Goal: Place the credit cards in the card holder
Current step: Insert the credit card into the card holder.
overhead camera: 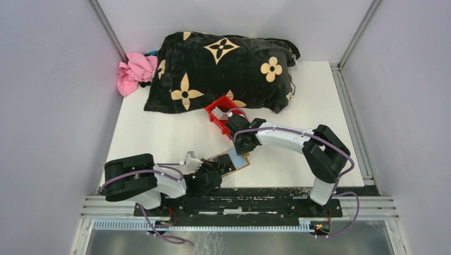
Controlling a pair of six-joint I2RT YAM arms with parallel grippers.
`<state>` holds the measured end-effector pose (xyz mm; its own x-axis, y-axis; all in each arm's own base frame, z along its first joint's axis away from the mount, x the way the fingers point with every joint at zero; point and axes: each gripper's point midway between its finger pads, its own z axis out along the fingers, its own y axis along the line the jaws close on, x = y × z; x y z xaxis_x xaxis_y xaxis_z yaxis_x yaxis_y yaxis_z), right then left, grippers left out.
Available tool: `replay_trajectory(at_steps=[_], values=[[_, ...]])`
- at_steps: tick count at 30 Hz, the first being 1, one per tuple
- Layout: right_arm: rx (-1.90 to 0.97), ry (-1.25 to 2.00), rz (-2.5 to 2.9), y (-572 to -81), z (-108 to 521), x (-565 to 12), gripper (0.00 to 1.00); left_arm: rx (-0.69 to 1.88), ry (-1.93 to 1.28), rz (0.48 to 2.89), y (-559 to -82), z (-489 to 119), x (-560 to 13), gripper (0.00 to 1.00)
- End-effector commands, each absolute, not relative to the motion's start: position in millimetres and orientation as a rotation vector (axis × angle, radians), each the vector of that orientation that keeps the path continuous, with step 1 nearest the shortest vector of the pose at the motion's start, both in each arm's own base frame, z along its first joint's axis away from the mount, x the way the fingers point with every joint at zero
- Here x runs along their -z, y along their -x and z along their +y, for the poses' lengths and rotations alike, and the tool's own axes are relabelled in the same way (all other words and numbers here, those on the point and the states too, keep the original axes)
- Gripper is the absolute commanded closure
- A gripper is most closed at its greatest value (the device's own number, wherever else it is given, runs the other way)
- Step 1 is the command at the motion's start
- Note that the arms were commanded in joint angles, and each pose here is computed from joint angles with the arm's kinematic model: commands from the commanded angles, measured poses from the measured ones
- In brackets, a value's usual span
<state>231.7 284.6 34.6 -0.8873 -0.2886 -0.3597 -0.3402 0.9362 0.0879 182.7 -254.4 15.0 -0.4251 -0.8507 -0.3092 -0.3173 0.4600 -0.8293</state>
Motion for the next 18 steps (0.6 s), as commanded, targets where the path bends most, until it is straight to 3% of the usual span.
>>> replay_trajectory(at_steps=[1, 18], values=[[-0.225, 0.462, 2.686, -244, 296, -53, 0.69, 0.509, 0.706, 2.199, -154, -198, 49, 0.97], [-0.238, 0.521, 2.755, -214, 309, -32, 0.63, 0.508, 0.706, 2.197, -155, -200, 47, 0.97]])
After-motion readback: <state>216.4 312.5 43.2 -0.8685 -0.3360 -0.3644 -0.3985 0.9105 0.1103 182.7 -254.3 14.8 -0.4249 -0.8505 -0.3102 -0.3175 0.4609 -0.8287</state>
